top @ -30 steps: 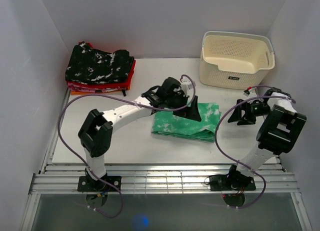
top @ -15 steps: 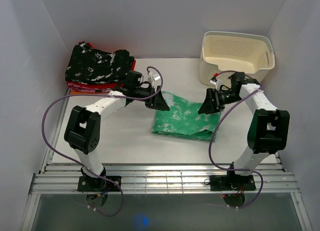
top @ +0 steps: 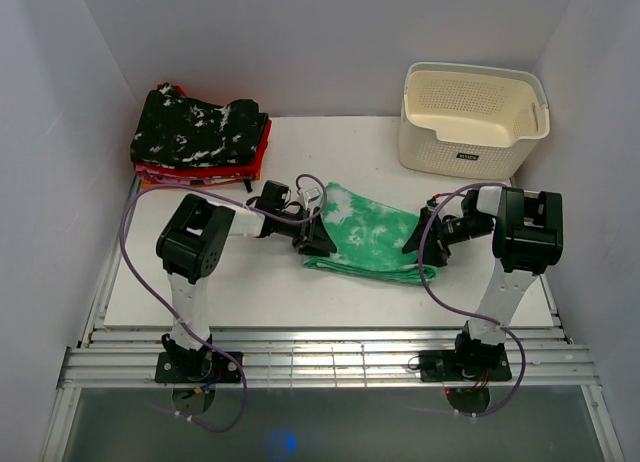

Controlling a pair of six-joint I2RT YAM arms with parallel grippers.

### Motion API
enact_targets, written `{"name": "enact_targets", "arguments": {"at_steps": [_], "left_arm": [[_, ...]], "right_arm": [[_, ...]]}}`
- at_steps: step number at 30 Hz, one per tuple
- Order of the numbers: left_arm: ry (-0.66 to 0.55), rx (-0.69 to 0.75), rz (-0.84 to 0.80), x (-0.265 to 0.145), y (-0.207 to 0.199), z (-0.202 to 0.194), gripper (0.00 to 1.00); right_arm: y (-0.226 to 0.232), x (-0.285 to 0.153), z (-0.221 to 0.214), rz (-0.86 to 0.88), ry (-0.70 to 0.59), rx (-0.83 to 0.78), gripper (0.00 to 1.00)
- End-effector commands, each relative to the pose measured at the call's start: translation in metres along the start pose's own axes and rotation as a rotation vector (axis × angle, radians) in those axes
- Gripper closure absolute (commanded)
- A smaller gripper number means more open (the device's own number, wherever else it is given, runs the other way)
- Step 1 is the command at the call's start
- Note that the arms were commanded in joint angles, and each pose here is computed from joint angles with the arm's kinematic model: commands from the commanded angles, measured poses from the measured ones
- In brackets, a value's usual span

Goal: Fold and stack the trousers
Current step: Fold the trousers

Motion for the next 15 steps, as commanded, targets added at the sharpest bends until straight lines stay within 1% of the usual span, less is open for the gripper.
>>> {"name": "enact_targets", "arguments": {"at_steps": [1, 4, 6, 7, 8, 9, 10, 12, 13, 15], "left_arm": [[-0.039, -0.041, 0.064, 0.000, 0.015, -0.002, 0.37], [-0.041, -0.052, 0.073, -0.004, 0.011, -0.007, 0.38], [-0.064, 0.000, 0.041, -0.014, -0.011, -0.003, 0.39], [-0.074, 0.028, 0.031, -0.018, -0.019, -0.001, 0.39], [-0.089, 0.064, 0.027, -0.022, -0.028, 0.002, 0.40], [-0.118, 0.147, 0.016, -0.031, -0.047, 0.011, 0.40], [-0.126, 0.196, -0.009, -0.036, -0.060, 0.016, 0.39], [-0.156, 0.296, -0.035, -0.044, -0.081, 0.033, 0.39], [-0.171, 0.339, -0.056, -0.049, -0.094, 0.038, 0.38], [-0.205, 0.389, -0.072, -0.052, -0.106, 0.054, 0.38]], "right_arm": [[-0.065, 0.006, 0.007, -0.287, 0.035, -0.007, 0.08], [-0.059, -0.003, 0.029, -0.339, -0.019, -0.079, 0.08], [-0.043, -0.012, 0.040, -0.331, -0.047, -0.130, 0.08], [-0.029, -0.020, 0.054, -0.323, -0.072, -0.201, 0.08], [-0.018, -0.024, 0.052, -0.299, -0.052, -0.202, 0.08], [-0.002, -0.027, 0.054, -0.239, -0.055, -0.229, 0.08], [0.018, -0.036, 0.065, -0.216, -0.080, -0.294, 0.08], [0.045, -0.045, 0.062, -0.149, -0.091, -0.329, 0.08], [0.058, -0.051, 0.067, -0.142, -0.118, -0.369, 0.08], [0.077, -0.057, 0.066, -0.103, -0.151, -0.416, 0.09]]}}
Point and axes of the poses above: each gripper's point midway between its finger pads, its own x axis out along the fingers, its own y axis along the line the jaws close on, z = x × y, the point moved 5 cm from there along -x, back along the fingers, and after that the axes turned 13 degrees about x, right-handed, at the moved point
